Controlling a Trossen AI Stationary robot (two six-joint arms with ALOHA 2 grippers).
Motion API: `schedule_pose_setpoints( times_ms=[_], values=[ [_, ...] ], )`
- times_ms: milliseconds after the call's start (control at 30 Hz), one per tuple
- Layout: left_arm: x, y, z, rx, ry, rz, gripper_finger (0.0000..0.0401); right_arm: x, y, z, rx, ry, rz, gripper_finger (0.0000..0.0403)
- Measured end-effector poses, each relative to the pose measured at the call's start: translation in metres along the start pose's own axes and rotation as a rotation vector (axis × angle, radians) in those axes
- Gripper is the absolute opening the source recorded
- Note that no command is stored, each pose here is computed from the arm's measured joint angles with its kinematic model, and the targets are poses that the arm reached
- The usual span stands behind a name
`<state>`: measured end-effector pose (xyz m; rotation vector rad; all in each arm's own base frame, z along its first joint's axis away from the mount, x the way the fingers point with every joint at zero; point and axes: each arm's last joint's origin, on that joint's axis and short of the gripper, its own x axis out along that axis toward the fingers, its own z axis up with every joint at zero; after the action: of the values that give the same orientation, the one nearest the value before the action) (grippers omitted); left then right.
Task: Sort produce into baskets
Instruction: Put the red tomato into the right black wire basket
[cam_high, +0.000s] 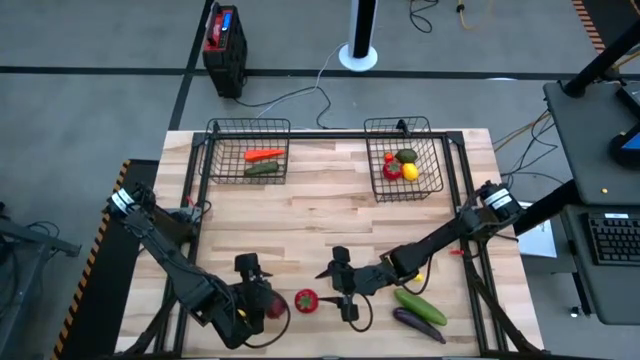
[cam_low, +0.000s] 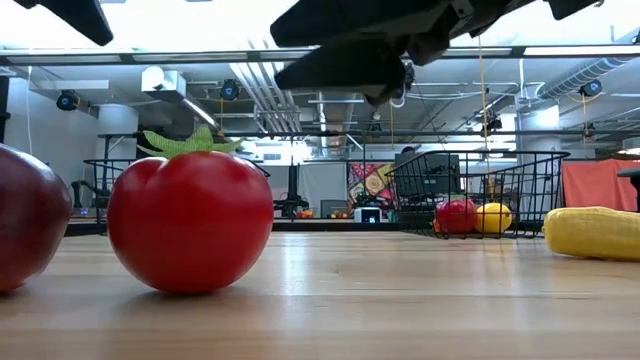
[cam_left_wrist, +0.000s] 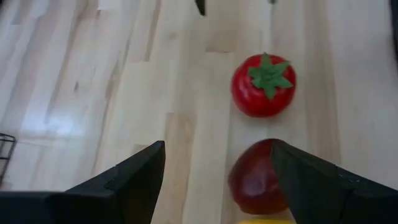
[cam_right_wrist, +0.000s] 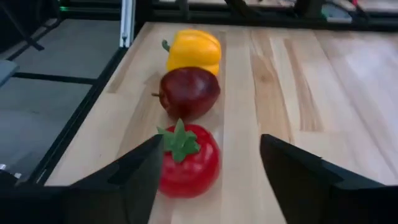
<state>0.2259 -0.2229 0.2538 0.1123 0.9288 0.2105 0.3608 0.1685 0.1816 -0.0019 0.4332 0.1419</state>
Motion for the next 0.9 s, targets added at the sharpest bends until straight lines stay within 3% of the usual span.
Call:
schedule_pose_setpoints(
  times_ms=[200, 300, 900],
  values=[
    [0.000, 0.000, 0.000, 0.012, -0.021, 0.019, 0.0274, 0.004, 0.003, 0.007, 0.070, 0.006, 0.017, 0.0346],
    [-0.001, 0.000, -0.001, 0.008, -0.051, 0.043, 0.0274, 0.009, 0.009, 0.012, 0.073, 0.006, 0.014, 0.0370],
    [0.001, -0.004, -0.005, 0.014, -0.056, 0.048, 0.0274, 0.068, 0.028, -0.011, -0.010, 0.193, -0.109, 0.0376]
  ],
)
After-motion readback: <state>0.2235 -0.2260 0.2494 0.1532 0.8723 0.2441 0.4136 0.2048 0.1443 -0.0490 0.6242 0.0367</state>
